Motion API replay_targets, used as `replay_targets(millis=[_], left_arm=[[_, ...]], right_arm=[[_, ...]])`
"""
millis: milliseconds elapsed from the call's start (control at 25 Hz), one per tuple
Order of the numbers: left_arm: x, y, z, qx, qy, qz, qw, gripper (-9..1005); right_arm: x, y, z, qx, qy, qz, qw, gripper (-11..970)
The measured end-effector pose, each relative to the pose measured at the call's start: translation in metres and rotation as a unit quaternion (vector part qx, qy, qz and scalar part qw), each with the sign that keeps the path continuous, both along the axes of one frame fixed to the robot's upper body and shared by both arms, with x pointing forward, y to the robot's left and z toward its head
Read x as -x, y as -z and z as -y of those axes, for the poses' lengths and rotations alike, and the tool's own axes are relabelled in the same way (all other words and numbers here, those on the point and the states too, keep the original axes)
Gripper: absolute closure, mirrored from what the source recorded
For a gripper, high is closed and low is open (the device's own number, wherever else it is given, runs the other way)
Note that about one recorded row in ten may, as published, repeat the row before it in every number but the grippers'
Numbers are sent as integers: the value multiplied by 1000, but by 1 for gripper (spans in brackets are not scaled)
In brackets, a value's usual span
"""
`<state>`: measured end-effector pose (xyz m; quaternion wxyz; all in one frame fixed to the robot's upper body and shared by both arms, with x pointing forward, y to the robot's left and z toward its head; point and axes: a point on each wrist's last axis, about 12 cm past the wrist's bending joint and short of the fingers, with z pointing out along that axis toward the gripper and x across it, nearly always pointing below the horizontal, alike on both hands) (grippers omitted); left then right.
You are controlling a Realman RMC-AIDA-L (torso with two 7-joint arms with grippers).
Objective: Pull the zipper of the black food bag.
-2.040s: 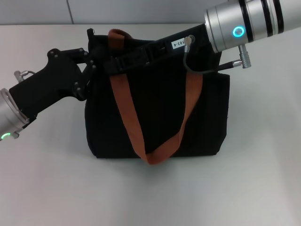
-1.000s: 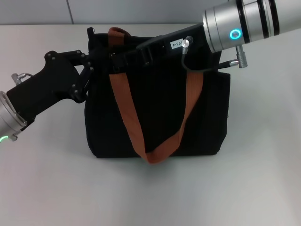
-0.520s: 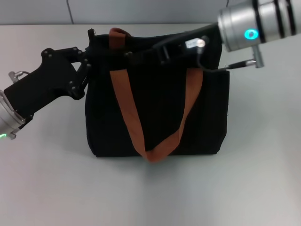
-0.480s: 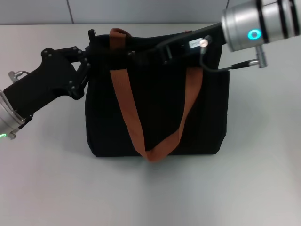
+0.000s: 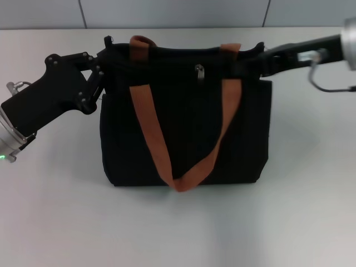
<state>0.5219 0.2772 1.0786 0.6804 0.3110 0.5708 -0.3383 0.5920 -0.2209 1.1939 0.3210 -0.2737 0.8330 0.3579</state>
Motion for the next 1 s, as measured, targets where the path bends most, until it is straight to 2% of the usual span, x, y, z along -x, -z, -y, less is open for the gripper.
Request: replay_targets(millis=[240,440,600,760,960,1000], left_arm=[[-1,-1,-2,2,-6,1,1000,904],[-1,-1,-2,2,-6,0,1000,902],[-1,0,-1,2,-7,-1,1000,900],[-4,-1,0,0,-6,-2,1000,898],[-4,-1,2,0,-6,-2,1000,895],[-5,-1,3,0,-5,-2,1000,895]], right_arm=[[14,-6,35,-23,36,5,999,929],[25,-10,45,-105,-4,27,994,918],[29,-4,54,-154,-15,41,987,909],[21,0,51,-167,-32,28,985,900],[3,2,28,-139,-67,-11,988,705],[-1,1,23,-129,-71,-17,989,693]])
